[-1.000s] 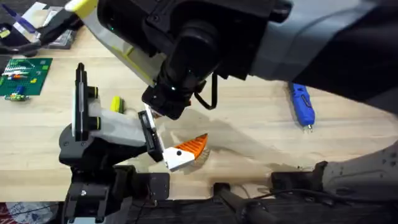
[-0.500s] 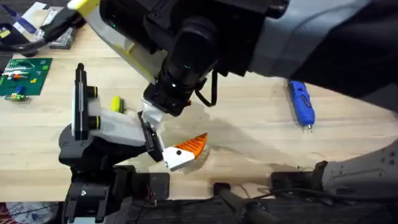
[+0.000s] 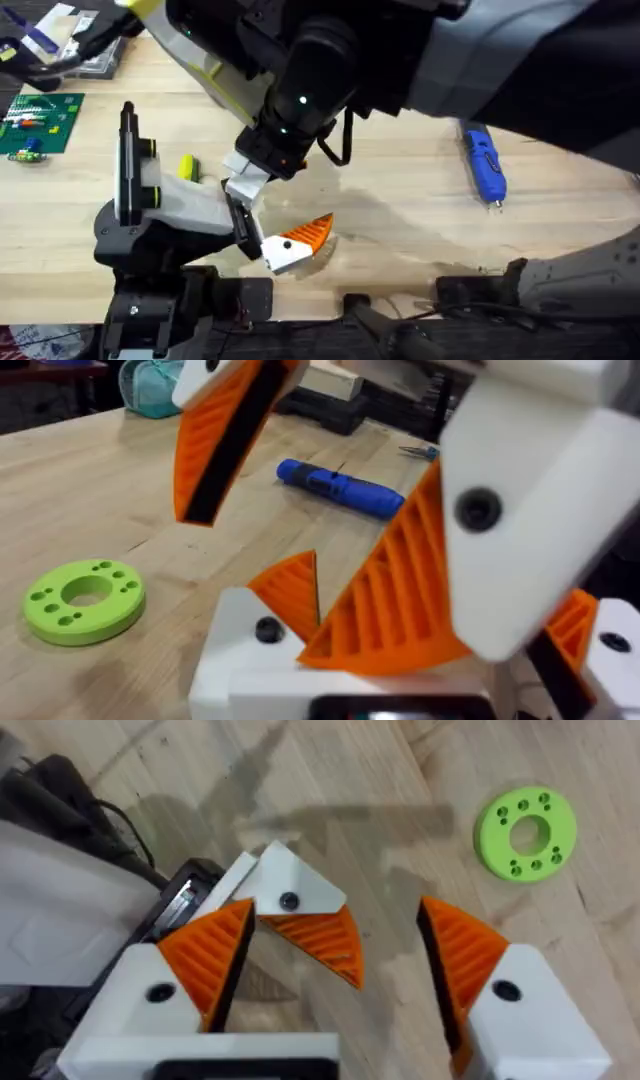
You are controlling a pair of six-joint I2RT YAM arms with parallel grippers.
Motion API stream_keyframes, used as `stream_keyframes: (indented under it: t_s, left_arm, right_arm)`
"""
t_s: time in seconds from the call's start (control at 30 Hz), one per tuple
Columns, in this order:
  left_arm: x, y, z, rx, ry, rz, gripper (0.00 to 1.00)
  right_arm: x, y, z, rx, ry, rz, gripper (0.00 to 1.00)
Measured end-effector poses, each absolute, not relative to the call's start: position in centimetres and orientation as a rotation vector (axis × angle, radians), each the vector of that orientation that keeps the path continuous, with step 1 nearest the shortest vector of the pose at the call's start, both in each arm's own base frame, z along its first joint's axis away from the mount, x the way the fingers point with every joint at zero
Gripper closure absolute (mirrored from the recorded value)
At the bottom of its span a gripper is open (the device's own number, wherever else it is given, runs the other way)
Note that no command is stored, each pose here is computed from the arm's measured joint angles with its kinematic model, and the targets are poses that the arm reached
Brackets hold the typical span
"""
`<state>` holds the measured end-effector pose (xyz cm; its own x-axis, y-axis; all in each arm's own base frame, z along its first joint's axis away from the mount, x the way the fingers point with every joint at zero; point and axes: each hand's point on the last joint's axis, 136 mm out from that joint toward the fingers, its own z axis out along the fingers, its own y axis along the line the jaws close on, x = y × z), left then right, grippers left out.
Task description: Pick up the gripper from the table and insert it into the empty holder that is missing its gripper. Then pick up a screw, insert it into the mounting hole, and use the screwdriver to tighten it. Finally, clean up the table by picking up the vegetable and placing it into the bucket.
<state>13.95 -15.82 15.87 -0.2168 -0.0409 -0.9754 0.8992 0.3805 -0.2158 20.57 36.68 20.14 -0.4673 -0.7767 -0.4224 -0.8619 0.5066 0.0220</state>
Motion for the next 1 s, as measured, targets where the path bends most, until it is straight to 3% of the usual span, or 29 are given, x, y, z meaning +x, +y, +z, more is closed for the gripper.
stream_keyframes:
  t_s: [0.47,0.77,0.83,0.87,0.97,1.0]
  left_arm:
    - [13.9,-15.8,15.9,0.802,1.529,-1.061,0.014]
    - [13.8,-15.9,15.9,0.812,1.523,-1.06,0.019]
    - [13.8,-15.9,15.9,0.814,1.522,-1.058,0.161]
    - [13.8,-15.9,15.9,0.816,1.521,-1.058,0.453]
    - [13.8,-15.9,15.9,0.816,1.52,-1.057,0.92]
    - [13.8,-15.9,15.9,0.819,1.518,-1.055,0.978]
  right_arm:
    - [20.5,36.7,20.5,-1.364,2.392,0.338,0.007]
    - [18.9,37.5,24.8,-1.375,2.315,0.446,0.006]
    - [18.8,37.3,25.4,-1.369,2.305,0.454,0.006]
    - [18.8,37.3,25.7,-1.368,2.301,0.457,0.006]
    - [18.7,37.3,25.7,-1.37,2.303,0.459,0.006]
    - [18.7,37.2,25.7,-1.37,2.303,0.459,0.006]
